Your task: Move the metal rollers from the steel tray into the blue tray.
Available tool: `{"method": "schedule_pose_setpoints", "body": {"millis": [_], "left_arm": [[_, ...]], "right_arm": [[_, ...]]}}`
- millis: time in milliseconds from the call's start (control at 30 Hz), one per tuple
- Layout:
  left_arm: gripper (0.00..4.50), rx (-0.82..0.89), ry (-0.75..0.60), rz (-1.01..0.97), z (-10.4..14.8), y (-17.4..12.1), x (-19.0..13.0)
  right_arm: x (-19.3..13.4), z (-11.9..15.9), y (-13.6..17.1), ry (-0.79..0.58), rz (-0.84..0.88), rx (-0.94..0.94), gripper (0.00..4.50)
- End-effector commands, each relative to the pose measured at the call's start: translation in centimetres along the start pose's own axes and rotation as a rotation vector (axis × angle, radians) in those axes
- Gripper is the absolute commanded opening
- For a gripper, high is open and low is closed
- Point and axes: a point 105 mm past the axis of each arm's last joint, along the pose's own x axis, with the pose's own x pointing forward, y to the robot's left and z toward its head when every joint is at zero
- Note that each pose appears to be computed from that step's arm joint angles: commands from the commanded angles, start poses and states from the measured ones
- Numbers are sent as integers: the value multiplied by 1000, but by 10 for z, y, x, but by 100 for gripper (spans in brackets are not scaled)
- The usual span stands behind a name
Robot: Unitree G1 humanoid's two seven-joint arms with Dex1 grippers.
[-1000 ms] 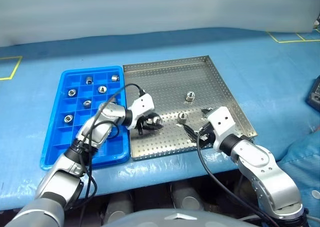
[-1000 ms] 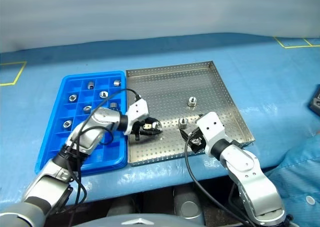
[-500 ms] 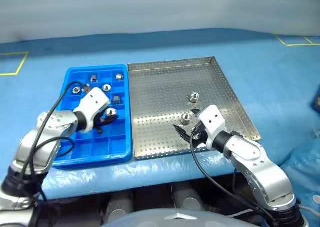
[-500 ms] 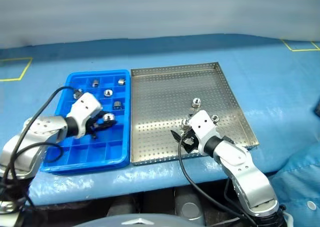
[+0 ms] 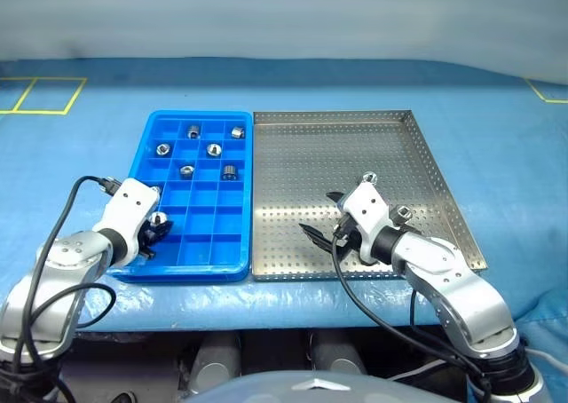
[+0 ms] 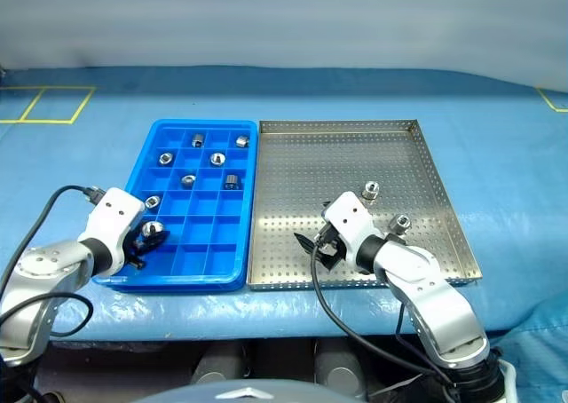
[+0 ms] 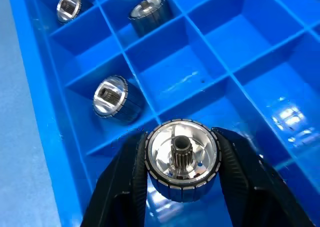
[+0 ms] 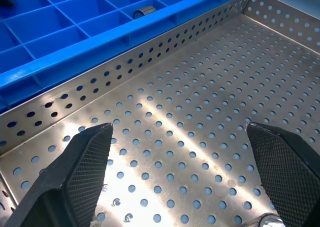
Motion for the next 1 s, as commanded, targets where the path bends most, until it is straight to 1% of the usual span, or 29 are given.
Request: {"method": "schedule_pose_setpoints", "body": {"millis": [33, 267, 367, 533, 567, 600, 633, 700, 733, 833, 933, 1000], "left_arm": [[169, 29, -15, 18, 1, 8, -15], [169, 15, 33, 62, -19, 28, -28], [169, 50, 65, 23, -26, 23, -24], [169, 77, 31, -16, -21, 19, -18], [204, 95, 20, -24, -18, 18, -17], [240, 107, 3, -30, -15, 16, -16], [264, 107, -16, -31, -11, 16, -16], [325, 63, -57, -23, -3, 20, -15], [353, 26, -111, -68, 5, 17, -17], [353, 6, -214, -119, 26, 13, -20], [353, -27, -373, -173, 56, 7, -21], [353, -56, -457, -241, 74, -4, -15]], "right_arm": [[0, 11, -2, -33, 4, -21, 450], [-1, 9, 0, -32, -7, -13, 450], [-1, 8, 1, -33, -5, -12, 450], [0, 9, 1, -43, -12, -14, 450], [0, 9, 1, -42, -14, -16, 450], [0, 8, 1, -39, -17, -18, 450], [0, 8, 0, -36, -20, -20, 450], [-1, 8, -1, -36, -27, -21, 450], [-1, 8, -2, -36, -32, -21, 450], [-2, 7, -4, -32, -51, -23, 450], [-3, 6, -6, -30, -67, -24, 450], [-5, 6, -8, -28, -82, -24, 450]]}}
